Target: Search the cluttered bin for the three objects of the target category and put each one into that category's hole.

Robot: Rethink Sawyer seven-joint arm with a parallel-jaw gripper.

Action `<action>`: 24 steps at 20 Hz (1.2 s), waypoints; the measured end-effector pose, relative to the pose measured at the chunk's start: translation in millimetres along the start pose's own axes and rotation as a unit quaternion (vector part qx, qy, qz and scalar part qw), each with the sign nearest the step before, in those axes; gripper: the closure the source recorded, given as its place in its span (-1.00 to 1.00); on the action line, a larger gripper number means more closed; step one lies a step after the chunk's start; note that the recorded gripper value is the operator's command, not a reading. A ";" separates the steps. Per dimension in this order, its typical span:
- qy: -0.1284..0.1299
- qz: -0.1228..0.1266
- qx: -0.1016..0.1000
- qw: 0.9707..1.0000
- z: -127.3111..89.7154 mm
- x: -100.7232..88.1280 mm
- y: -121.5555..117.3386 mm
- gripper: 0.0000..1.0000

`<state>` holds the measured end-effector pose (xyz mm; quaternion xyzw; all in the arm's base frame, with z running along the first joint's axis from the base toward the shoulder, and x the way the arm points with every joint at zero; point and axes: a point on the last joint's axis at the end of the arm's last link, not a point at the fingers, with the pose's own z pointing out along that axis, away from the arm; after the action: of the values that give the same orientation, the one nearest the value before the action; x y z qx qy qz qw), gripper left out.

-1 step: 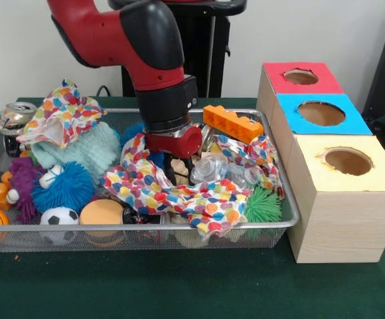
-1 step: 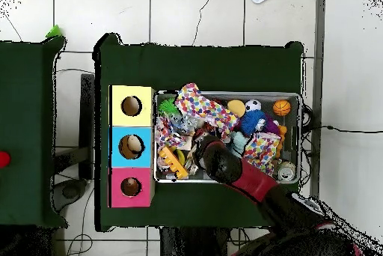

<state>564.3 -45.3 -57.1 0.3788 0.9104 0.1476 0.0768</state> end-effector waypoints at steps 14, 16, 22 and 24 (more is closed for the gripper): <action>0.026 0.034 -0.030 0.999 10.3 10.7 25.0 -1.00; 0.027 0.035 -0.031 0.999 10.5 10.9 25.8 -1.00; 0.029 0.034 -0.030 0.999 11.7 13.2 26.8 1.00; 0.028 0.031 -0.028 0.999 11.7 13.7 27.7 1.00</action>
<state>576.1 -14.5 -59.4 0.4007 0.8953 0.1863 0.0575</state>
